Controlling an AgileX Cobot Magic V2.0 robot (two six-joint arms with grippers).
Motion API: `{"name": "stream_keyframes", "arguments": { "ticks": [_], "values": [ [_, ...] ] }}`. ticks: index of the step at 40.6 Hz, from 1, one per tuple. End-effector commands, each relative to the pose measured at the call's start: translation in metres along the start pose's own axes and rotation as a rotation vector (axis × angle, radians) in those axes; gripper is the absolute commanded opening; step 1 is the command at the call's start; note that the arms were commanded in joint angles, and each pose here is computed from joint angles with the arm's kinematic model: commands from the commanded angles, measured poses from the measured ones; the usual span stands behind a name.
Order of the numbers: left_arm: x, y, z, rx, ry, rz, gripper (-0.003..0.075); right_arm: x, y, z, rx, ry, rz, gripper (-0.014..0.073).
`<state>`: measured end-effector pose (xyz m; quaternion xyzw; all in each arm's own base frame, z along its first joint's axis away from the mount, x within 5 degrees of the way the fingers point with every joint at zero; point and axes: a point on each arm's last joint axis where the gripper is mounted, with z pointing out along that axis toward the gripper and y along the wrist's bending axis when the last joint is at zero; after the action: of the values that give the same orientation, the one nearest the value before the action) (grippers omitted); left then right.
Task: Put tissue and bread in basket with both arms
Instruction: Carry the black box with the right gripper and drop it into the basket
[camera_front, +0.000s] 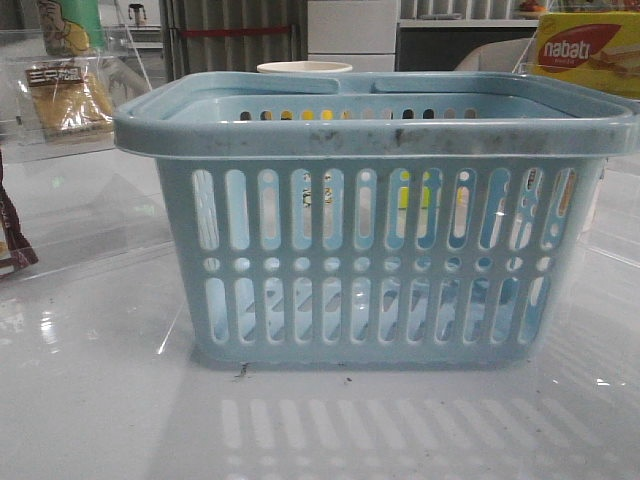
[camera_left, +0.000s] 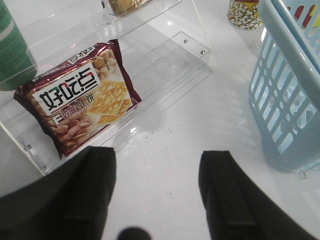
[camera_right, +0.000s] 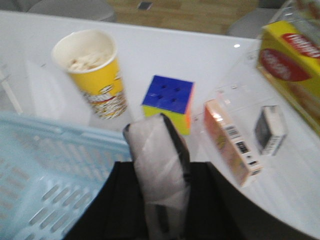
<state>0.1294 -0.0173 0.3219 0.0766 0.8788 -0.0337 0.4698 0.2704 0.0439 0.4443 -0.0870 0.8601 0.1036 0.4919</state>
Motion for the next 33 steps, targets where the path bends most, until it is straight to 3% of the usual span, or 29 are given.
{"name": "stream_keyframes", "arguments": {
  "ticks": [1,8,15,25,27,33],
  "values": [
    [-0.014,0.000,-0.005,0.002,-0.100,-0.006,0.0435,-0.004,0.027,-0.006,-0.089,-0.040,-0.060,0.0181],
    [-0.014,0.000,-0.005,0.002,-0.100,-0.006,0.0435,0.018,0.065,0.032,-0.230,0.070,-0.076,0.0184],
    [-0.014,0.000,-0.005,0.002,-0.100,-0.006,0.0435,0.038,0.080,0.076,-0.257,0.160,-0.089,0.0202],
    [-0.014,0.000,-0.005,0.002,-0.100,-0.006,0.0435,0.054,0.079,0.117,-0.226,0.238,-0.105,0.0588],
    [-0.014,0.000,-0.005,0.002,-0.100,-0.006,0.0435,0.051,0.077,0.114,-0.212,0.215,-0.125,0.0617],
    [-0.014,0.000,-0.005,0.002,-0.100,-0.006,0.0435,0.038,0.075,0.086,-0.197,0.138,-0.160,0.0598]
  ]
}}
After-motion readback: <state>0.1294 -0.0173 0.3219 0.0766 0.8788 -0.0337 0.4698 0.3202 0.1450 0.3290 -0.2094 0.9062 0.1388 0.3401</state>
